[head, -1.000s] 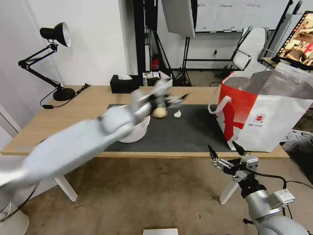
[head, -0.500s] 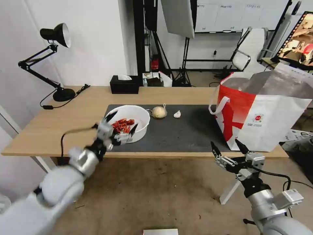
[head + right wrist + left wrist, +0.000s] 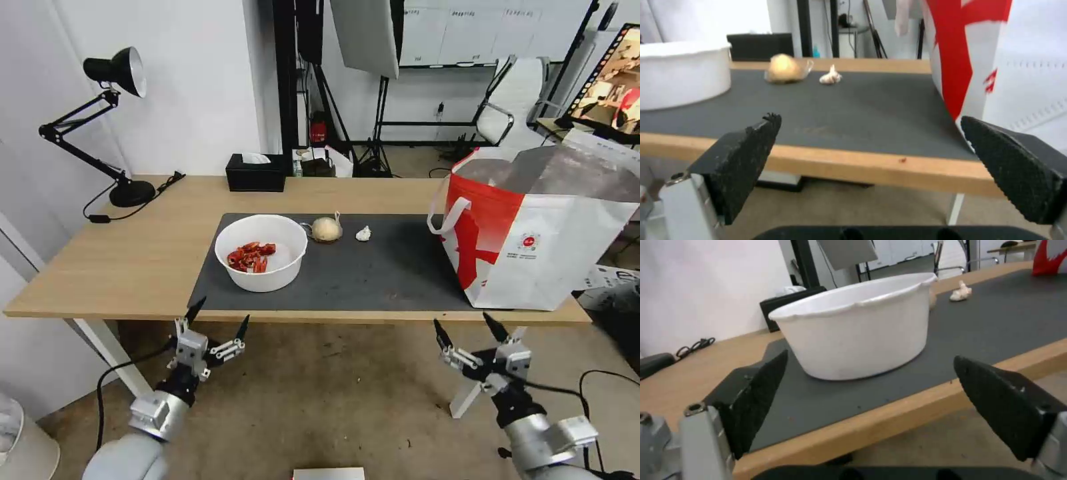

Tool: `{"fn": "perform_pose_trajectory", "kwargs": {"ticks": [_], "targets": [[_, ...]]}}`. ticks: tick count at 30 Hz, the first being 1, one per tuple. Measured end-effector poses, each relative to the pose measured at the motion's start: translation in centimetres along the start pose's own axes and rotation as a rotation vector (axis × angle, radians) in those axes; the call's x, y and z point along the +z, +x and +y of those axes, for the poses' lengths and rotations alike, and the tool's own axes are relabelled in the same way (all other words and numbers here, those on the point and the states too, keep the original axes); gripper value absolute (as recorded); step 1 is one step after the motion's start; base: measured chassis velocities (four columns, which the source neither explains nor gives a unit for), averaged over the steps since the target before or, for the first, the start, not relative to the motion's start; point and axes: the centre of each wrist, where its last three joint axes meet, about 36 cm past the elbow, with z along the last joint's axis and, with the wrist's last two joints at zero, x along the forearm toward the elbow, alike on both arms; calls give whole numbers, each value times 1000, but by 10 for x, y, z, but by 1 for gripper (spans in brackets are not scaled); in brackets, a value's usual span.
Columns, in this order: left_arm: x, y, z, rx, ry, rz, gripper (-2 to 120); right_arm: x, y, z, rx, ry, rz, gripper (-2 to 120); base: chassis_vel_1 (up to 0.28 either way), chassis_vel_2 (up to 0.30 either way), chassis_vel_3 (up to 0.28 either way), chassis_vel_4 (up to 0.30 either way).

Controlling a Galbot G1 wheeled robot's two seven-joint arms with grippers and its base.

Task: Pick up the trash from the table and place it into the takeout bag.

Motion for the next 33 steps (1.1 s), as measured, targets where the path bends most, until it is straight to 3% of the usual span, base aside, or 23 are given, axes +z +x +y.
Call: {"fn": "perform_pose_trajectory", "kwargs": {"ticks": [17,25,27,33], "targets": [[5,2,-7,31,14,18,100,-7,-20,1,-67,-7,27,100,0,0,0,0],[4,0,-3,27,8,25,100,-49,-100,-4,-280,-31,7,100,0,0,0,0],[3,0,-1,21,7,29,100,-56,-145,-12,-346,-4,19,100,0,0,0,0],[3,1,2,11,9,33,100,-68,-216,6,-273,22,61,100,0,0,0,0]]}}
